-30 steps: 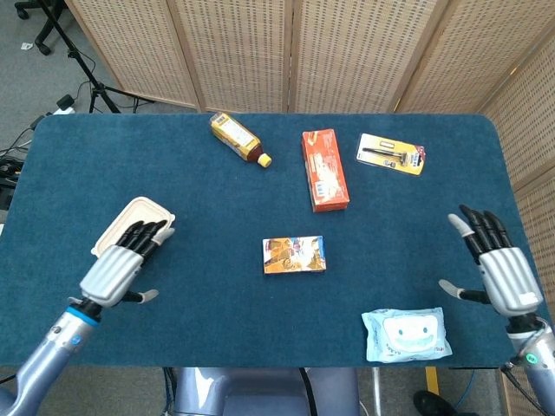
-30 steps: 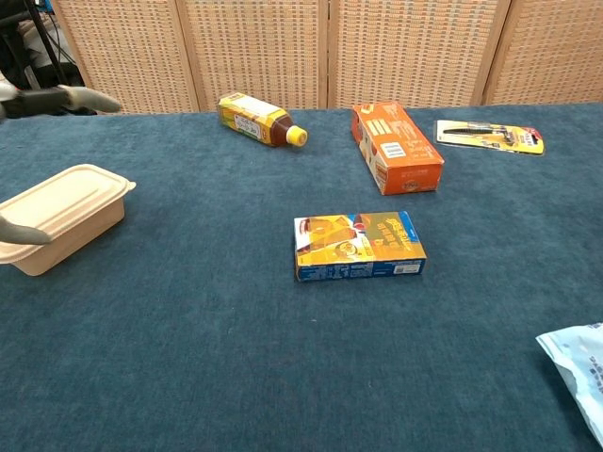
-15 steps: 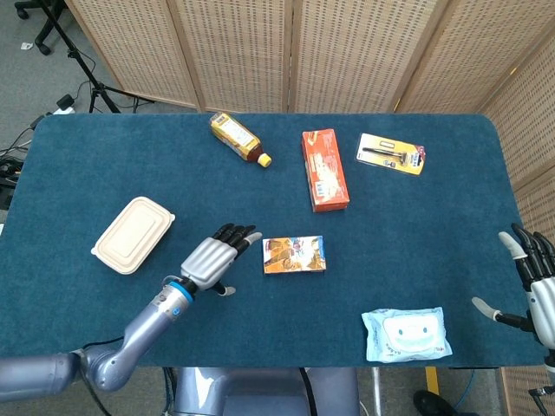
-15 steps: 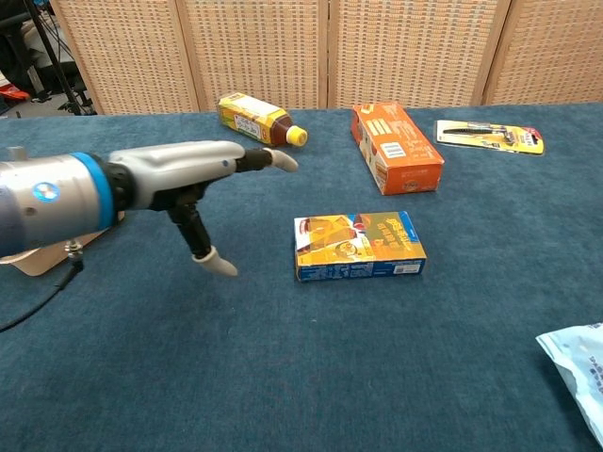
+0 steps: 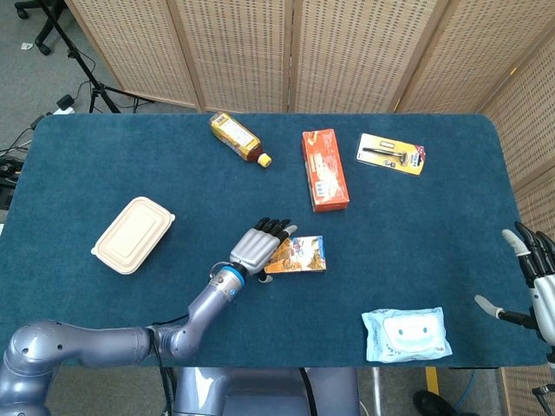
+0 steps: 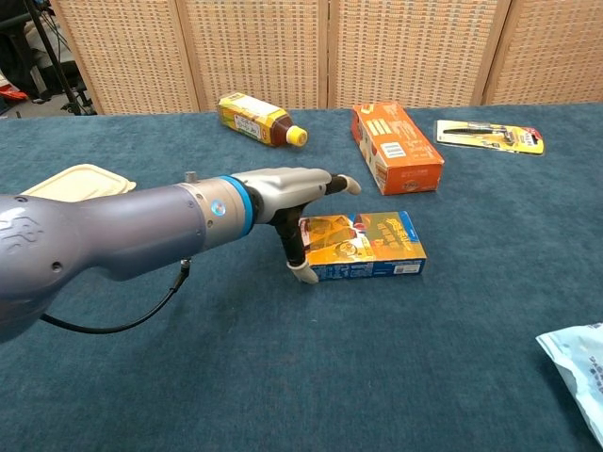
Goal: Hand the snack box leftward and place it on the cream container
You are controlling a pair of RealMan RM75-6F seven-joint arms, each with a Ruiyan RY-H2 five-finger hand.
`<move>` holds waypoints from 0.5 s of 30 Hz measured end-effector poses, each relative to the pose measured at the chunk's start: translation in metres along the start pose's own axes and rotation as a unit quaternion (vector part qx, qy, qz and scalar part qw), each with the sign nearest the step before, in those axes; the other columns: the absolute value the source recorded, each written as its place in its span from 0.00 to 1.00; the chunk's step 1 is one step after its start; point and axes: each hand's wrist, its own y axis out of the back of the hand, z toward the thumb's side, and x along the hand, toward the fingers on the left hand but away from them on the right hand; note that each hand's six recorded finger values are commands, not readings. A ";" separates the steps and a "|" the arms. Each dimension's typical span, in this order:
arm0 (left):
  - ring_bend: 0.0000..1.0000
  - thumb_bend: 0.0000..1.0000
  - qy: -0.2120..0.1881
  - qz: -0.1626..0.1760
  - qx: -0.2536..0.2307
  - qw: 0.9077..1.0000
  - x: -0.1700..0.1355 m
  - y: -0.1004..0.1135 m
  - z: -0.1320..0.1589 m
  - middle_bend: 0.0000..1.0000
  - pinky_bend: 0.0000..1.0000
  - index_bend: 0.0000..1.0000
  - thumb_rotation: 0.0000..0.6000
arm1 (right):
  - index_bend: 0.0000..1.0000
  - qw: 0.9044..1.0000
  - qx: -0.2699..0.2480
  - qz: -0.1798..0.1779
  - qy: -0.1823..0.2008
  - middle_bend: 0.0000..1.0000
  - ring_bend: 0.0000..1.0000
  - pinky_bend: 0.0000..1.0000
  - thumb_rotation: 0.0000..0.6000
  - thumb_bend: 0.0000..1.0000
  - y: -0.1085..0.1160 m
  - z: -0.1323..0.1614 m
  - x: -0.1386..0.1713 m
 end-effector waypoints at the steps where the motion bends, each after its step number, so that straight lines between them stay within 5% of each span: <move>1: 0.00 0.01 0.000 -0.002 -0.005 1.000 0.004 -0.002 0.002 0.00 0.03 0.00 1.00 | 0.00 1.000 0.000 0.001 -0.002 0.00 0.00 0.00 1.00 0.00 0.000 -0.001 0.000; 4: 0.11 0.10 0.000 0.000 -0.021 1.000 0.014 -0.005 0.009 0.17 0.23 0.12 1.00 | 0.00 1.000 -0.001 0.001 -0.006 0.00 0.00 0.00 1.00 0.00 0.000 -0.004 -0.001; 6: 0.31 0.16 -0.003 0.006 -0.025 1.000 0.017 -0.005 0.013 0.40 0.40 0.33 1.00 | 0.00 1.000 -0.002 0.000 -0.008 0.00 0.00 0.00 1.00 0.00 0.000 -0.005 -0.002; 8: 0.41 0.20 -0.007 0.022 -0.019 1.000 0.018 -0.002 0.017 0.51 0.48 0.47 1.00 | 0.00 1.000 -0.002 0.000 -0.009 0.00 0.00 0.00 1.00 0.00 0.001 -0.006 -0.002; 15: 0.47 0.27 -0.016 0.075 -0.003 0.997 0.013 0.011 0.015 0.57 0.52 0.56 1.00 | 0.00 1.000 -0.005 0.002 -0.009 0.00 0.00 0.00 1.00 0.00 0.001 -0.005 -0.001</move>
